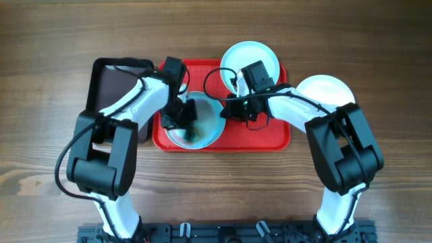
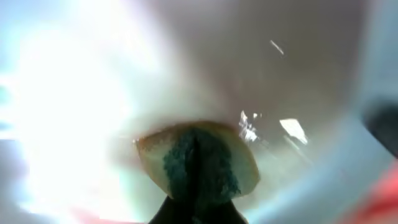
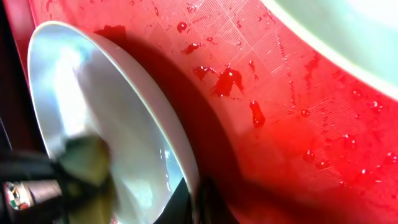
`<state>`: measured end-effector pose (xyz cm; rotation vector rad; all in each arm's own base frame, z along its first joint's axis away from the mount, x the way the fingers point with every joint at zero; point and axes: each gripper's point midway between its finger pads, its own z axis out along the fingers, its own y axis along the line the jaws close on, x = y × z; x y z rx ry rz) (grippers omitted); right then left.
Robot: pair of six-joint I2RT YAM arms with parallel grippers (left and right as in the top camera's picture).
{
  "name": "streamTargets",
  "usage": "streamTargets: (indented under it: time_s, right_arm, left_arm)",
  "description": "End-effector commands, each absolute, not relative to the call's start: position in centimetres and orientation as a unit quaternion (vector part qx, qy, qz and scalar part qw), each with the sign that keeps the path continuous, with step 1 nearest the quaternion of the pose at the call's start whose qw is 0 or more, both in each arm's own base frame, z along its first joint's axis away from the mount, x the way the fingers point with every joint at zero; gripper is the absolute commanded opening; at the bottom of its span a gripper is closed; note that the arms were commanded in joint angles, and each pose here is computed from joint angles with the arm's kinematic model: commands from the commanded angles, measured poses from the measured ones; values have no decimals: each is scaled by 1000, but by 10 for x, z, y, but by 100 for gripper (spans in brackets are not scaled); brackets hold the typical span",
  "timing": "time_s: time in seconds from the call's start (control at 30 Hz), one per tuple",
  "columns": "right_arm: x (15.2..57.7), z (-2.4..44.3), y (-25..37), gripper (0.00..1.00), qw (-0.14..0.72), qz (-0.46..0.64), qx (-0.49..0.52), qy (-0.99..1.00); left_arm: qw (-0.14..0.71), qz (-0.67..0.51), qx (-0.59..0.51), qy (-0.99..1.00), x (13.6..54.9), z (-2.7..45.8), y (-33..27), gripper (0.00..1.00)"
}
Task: Clean dirty plates on tray and stack at the side
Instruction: 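Scrub the blue plate with the sponge while right gripper holds rim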
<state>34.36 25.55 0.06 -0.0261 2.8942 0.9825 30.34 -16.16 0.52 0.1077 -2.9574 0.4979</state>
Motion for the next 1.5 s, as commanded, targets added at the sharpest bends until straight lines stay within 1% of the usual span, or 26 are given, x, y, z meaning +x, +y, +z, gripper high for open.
streamTargets:
  time_s: [0.0, 0.13, 0.23, 0.4, 0.5, 0.53, 0.63, 0.7, 0.77, 0.83, 0.9, 0.97, 1.07, 1.17, 1.33, 1.47]
  right_arm:
    - [334, -22, 247, 4, 21, 295, 9, 955]
    - [334, -22, 247, 4, 22, 294, 5, 955]
    - [334, -22, 248, 4, 22, 295, 5, 955]
    - [334, -22, 248, 4, 23, 295, 5, 955]
    - [334, -22, 248, 4, 23, 295, 5, 955]
    - [334, -22, 248, 4, 23, 295, 5, 955]
    - [334, -22, 248, 4, 23, 295, 5, 955]
    - [334, -22, 248, 5, 23, 295, 5, 955]
    - [334, -22, 248, 5, 23, 295, 5, 955]
    - [335, -21, 248, 4, 24, 295, 5, 955]
    - [335, -21, 248, 4, 25, 295, 5, 955]
    - [335, -21, 248, 4, 24, 295, 5, 955]
    - [335, -21, 248, 4, 25, 295, 3, 955]
    - [335, -21, 248, 4, 25, 295, 3, 955]
    - [335, -21, 248, 4, 25, 295, 3, 955]
    - [335, -21, 248, 4, 25, 295, 3, 955]
  left_arm:
    - [127, 297, -43, -945, 273, 3, -210, 4]
    - [75, 309, -64, -946, 294, 2, -221, 4]
    - [23, 284, -45, -957, 320, -4, -220, 4]
    - [-97, 191, 21, -976, 378, -13, -195, 4]
    - [-148, 143, 43, -978, 400, -13, -178, 4]
    - [-179, 43, 99, -978, 408, -17, -141, 4]
    - [-179, -57, 159, -969, 396, -18, -101, 4]
    - [-160, -135, 204, -956, 374, -17, -70, 4]
    - [-138, -182, 233, -945, 354, -15, -53, 4]
    - [-113, -200, 245, -942, 338, -15, -47, 4]
    - [-82, -189, 244, -948, 326, -18, -52, 4]
    - [-25, -136, 242, -960, 310, -26, -73, 4]
    - [45, -38, 183, -981, 295, -31, -111, 4]
    - [96, 69, 108, -987, 282, -28, -152, 4]
    - [141, 189, 24, -971, 264, -13, -198, 4]
    - [151, 236, 4, -960, 258, -6, -217, 4]
